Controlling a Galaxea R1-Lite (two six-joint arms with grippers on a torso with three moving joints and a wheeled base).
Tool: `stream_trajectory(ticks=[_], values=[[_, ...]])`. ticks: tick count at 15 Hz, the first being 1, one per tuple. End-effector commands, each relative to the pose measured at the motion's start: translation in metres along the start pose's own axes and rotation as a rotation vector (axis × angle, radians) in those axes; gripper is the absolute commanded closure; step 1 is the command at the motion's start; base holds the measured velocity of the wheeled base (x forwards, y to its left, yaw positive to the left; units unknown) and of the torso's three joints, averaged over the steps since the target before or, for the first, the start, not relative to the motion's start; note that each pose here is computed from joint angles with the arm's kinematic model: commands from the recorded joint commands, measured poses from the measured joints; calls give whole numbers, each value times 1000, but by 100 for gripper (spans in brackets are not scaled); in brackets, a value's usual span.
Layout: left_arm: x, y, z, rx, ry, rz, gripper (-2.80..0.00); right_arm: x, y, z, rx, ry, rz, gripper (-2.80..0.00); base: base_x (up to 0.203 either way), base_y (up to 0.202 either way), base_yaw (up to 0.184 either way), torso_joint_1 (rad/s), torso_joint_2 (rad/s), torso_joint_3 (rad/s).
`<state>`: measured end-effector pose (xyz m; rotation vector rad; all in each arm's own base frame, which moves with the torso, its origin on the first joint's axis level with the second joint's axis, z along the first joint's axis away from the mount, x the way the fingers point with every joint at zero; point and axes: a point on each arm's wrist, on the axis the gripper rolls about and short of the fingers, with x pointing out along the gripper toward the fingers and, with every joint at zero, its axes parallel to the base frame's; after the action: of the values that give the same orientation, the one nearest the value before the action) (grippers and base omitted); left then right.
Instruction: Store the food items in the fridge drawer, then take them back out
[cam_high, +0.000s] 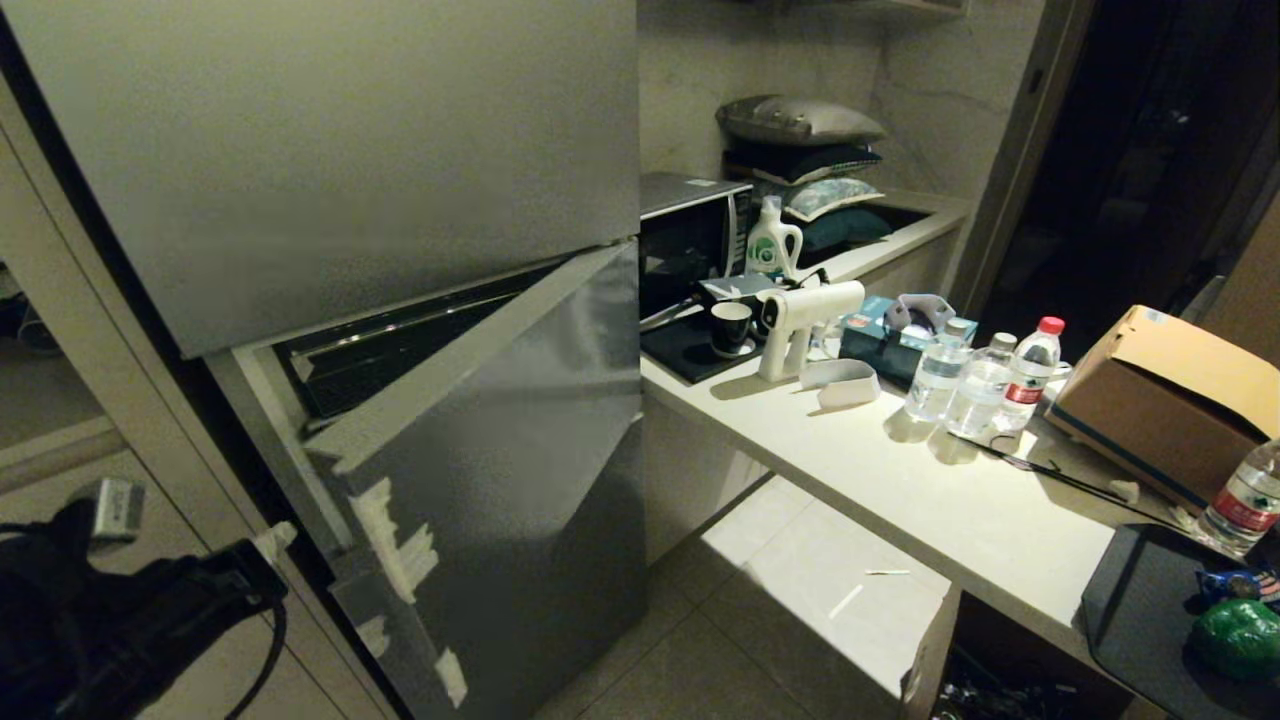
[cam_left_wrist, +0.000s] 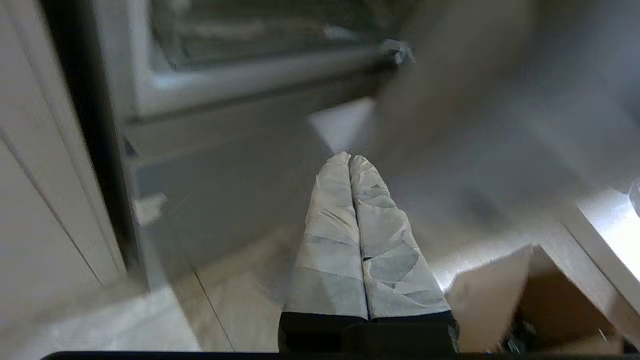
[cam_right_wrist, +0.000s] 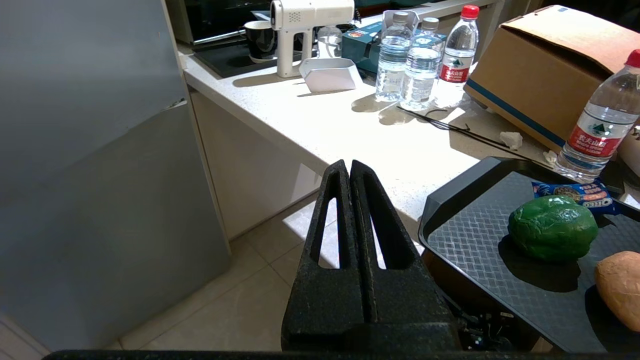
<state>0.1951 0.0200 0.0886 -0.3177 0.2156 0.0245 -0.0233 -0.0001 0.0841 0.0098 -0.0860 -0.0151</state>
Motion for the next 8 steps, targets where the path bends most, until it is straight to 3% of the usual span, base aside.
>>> stream_trajectory(ticks=[1,5,8], values=[[-6,-2,7,5,-55,18,0,2,0,-9,-1,29,0,0,0,0,0,0,0,0],[3,-5,24,42,-146,31,0,2,0,-9,0,29,0,0,0,0,0,0,0,0],[2,-23,79,137,-422,-9,0,2,0,-9,0,29,0,0,0,0,0,0,0,0]])
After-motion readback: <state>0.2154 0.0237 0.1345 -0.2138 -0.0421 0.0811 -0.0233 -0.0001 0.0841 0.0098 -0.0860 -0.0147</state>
